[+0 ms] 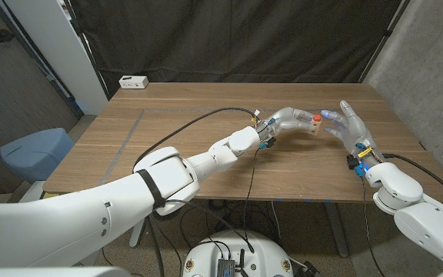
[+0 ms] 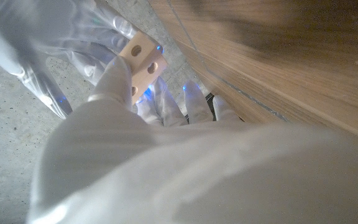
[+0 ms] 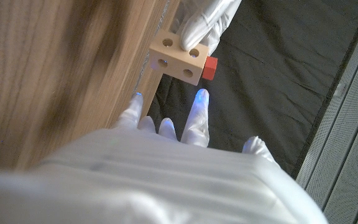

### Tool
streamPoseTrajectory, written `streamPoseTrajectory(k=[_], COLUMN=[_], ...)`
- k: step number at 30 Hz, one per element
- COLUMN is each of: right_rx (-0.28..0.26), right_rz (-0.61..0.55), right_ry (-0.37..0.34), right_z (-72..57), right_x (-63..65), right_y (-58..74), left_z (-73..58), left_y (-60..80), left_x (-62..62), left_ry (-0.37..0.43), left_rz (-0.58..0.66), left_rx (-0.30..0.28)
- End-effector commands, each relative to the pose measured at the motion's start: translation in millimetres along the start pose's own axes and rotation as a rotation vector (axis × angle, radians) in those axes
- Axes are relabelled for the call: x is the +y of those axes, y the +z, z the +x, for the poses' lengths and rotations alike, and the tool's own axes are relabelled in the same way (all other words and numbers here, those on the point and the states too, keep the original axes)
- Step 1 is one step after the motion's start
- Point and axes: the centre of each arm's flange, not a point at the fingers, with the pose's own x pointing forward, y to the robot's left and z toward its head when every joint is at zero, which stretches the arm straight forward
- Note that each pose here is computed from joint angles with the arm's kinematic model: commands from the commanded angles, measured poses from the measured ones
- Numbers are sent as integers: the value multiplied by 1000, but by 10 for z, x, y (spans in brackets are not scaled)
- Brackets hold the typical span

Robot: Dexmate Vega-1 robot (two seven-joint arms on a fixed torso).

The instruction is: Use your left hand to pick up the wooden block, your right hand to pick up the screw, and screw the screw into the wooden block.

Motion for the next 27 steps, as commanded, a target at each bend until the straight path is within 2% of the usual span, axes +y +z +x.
streamPoseTrajectory(k=[1, 27], right_rx=[-7, -7], right_rz=[9, 14], right_ry=[48, 65], right_z=[60, 101], right_x=[20, 52], right_y=[-8, -8], left_z=[-12, -11], left_y=[0, -12], left_x=[-21, -23], left_ry=[-3, -1], left_rz=[1, -3], left_rx=[-6, 1])
